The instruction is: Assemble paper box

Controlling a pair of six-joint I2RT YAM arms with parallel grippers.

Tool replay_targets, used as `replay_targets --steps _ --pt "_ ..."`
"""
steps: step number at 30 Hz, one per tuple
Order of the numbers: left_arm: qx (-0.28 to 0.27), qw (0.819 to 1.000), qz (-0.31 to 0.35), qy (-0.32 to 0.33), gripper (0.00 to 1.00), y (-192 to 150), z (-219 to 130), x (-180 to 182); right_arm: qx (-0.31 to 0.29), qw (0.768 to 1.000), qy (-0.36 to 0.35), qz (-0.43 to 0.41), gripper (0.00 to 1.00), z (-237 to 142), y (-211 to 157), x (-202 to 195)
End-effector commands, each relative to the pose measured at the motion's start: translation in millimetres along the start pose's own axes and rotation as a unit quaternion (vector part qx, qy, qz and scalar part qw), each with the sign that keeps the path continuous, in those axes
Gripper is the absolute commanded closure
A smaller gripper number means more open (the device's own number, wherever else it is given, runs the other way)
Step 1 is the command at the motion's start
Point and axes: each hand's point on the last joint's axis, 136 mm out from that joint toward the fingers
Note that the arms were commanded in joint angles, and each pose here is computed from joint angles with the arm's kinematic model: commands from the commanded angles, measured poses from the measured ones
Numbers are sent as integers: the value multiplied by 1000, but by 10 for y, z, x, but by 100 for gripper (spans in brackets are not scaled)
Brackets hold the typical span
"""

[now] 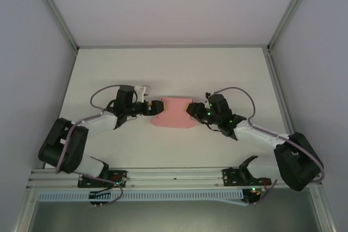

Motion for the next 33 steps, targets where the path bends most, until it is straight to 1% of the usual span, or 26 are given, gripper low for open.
replay_targets --steps 1,3,5,6,8,9,10,11,13,15,17,20,22,24,26,28,30,31,33 --pt "-56 993 94 41 0 400 -244 -132 -5 1000 -31 2 66 -111 34 -19" --pt "-78 984 151 56 0 557 -394 -253 -3 999 -37 13 66 -155 42 -21" --pt "-82 968 228 56 0 608 -500 -436 6 999 -37 35 66 -192 57 -18" --pt "-78 956 278 51 0 586 -533 -554 13 998 -38 51 66 -210 69 -23" --pt "-68 938 336 61 0 556 -569 -711 22 995 -47 85 66 -256 112 -45" --pt "-46 925 374 48 0 458 -544 -846 34 992 -57 109 66 -287 118 -75" --pt "-24 909 414 35 0 333 -515 -975 51 988 -64 131 67 -316 114 -88" --pt "-4 890 456 28 0 198 -479 -1080 72 983 -72 156 69 -350 106 -101" --pt "34 841 540 20 0 -95 -401 -1286 116 971 -83 190 72 -430 93 -48" --pt "54 801 596 12 0 -300 -329 -1426 142 960 -111 213 72 -505 79 -36" --pt "65 781 621 21 0 -365 -259 -1477 161 956 -118 215 72 -536 75 33" --pt "75 754 646 90 0 -262 -150 -1389 193 945 -130 231 72 -558 28 82" --pt "69 733 661 145 0 -118 -71 -1314 222 928 -140 263 75 -553 -49 73" --pt "79 710 675 186 0 -57 12 -1234 256 915 -132 282 76 -516 -124 116" --pt "95 690 684 217 0 -46 69 -1134 261 915 -142 274 77 -511 -131 79" --pt "110 681 685 233 0 -57 94 -1055 262 913 -150 274 76 -515 -135 50" --pt "126 678 687 230 0 -125 119 -995 271 909 -146 283 75 -511 -160 61" --pt "132 677 688 224 0 -162 133 -989 271 910 -140 282 76 -506 -153 85" --pt "139 682 685 216 0 -218 157 -979 269 910 -139 282 76 -507 -141 100"
Point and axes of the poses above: each hand's point on the last joint's axis, 136 mm out from that joint toward the fingers, its own z axis out along the fingers, its own x axis along the line the jaws close on, y = z × x, and after that the axes turned 6 degrees about z, right-handed
